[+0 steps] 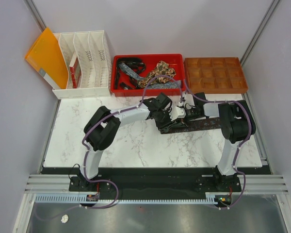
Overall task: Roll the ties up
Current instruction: Roll the tie at the center of the board.
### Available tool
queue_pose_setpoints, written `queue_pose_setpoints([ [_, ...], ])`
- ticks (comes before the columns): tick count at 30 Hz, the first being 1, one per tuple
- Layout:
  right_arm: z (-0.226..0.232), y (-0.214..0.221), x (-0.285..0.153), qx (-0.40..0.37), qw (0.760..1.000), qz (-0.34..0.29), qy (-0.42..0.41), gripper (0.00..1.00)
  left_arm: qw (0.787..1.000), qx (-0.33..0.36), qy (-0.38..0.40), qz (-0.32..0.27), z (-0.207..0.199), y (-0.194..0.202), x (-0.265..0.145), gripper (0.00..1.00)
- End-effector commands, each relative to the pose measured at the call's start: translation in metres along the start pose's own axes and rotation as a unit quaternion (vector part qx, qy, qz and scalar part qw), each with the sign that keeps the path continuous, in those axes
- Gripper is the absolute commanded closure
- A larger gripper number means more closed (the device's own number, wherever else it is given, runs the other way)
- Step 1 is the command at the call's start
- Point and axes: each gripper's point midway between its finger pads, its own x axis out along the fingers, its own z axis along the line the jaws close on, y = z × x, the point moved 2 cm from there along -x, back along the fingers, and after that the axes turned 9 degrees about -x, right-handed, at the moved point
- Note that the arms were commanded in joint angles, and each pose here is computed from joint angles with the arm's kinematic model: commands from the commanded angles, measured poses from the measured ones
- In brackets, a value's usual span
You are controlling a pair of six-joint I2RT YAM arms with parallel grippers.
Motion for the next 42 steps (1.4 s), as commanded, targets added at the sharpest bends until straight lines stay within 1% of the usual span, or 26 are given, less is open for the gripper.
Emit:
queue_pose_setpoints([
  [1,-0.032,0.017,0.007,-0.006,0.997,0.026,0.067,1.0,0.998,-0.012,0.039,0.04,-0.011,0.04,-0.01,0.52],
  [2,-0.035,0.017,0.007,-0.006,0.997,0.026,0.069,1.0,0.999,-0.02,0.038,0.029,-0.006,0.043,-0.014,0.48],
  [3,-0.038,0.017,0.007,-0.006,0.997,0.027,0.074,1.0,0.999,-0.008,0.033,-0.01,-0.005,0.027,-0.024,0.46],
  [4,-0.043,0.018,0.007,-0.001,0.996,0.028,0.08,1.0,0.999,-0.001,0.033,-0.029,-0.003,0.022,-0.029,0.45],
  [5,-0.046,0.018,0.008,0.0,0.996,0.029,0.082,1.0,0.999,-0.008,0.036,-0.035,-0.002,0.031,-0.032,0.43],
  [6,-0.048,0.017,0.007,0.001,0.996,0.028,0.085,1.0,0.996,0.01,0.037,-0.079,-0.002,0.015,-0.042,0.41],
  [7,-0.052,0.018,0.008,0.004,0.996,0.029,0.09,1.0,0.995,0.011,0.038,-0.091,-0.003,0.014,-0.045,0.4],
  [8,-0.053,0.018,0.008,0.005,0.995,0.029,0.091,1.0,0.994,0.006,0.05,-0.097,-0.008,0.022,-0.046,0.29],
  [10,-0.055,0.017,0.008,0.005,0.995,0.029,0.095,1.0,0.99,0.018,0.05,-0.127,-0.009,0.015,-0.052,0.27],
  [12,-0.056,0.016,0.009,0.004,0.995,0.027,0.096,1.0,0.99,0.019,0.052,-0.133,-0.012,0.02,-0.05,0.25],
  [13,-0.058,0.018,0.01,0.009,0.995,0.03,0.099,1.0,0.988,0.02,0.05,-0.143,-0.011,0.017,-0.05,0.07],
  [17,-0.06,0.015,0.01,0.01,0.994,0.026,0.103,1.0,0.988,0.013,0.033,-0.149,-0.004,0.018,-0.045,0.03],
  [23,-0.061,0.015,0.011,0.017,0.994,0.025,0.104,1.0,0.987,0.027,0.03,-0.155,0.001,0.006,-0.036,0.0],
  [27,-0.065,0.018,0.013,0.026,0.994,0.026,0.107,1.0,0.986,0.034,0.045,-0.156,-0.003,0.001,-0.029,0.02],
  [31,-0.065,0.018,0.015,0.033,0.994,0.022,0.102,1.0,0.985,0.042,0.051,-0.157,-0.009,-0.002,-0.023,0.08],
  [33,-0.065,0.018,0.017,0.04,0.994,0.017,0.099,1.0,0.984,0.049,0.041,-0.169,-0.007,-0.008,-0.022,0.09],
  [36,-0.065,0.018,0.019,0.045,0.995,0.014,0.092,1.0,0.984,0.052,0.036,-0.166,-0.007,-0.008,-0.017,0.14],
  [38,-0.064,0.018,0.02,0.049,0.995,0.011,0.088,1.0,0.984,0.056,0.036,-0.167,-0.005,-0.012,-0.013,0.24],
  [39,-0.063,0.018,0.02,0.049,0.995,0.011,0.086,1.0,0.983,0.062,0.034,-0.169,-0.003,-0.016,-0.013,0.31],
  [41,-0.063,0.019,0.021,0.055,0.995,0.009,0.083,1.0,0.982,0.073,0.038,-0.169,-0.004,-0.016,-0.012,0.39],
  [42,-0.063,0.019,0.021,0.058,0.995,0.007,0.082,1.0,0.982,0.073,0.039,-0.168,-0.004,-0.016,-0.012,0.46],
])
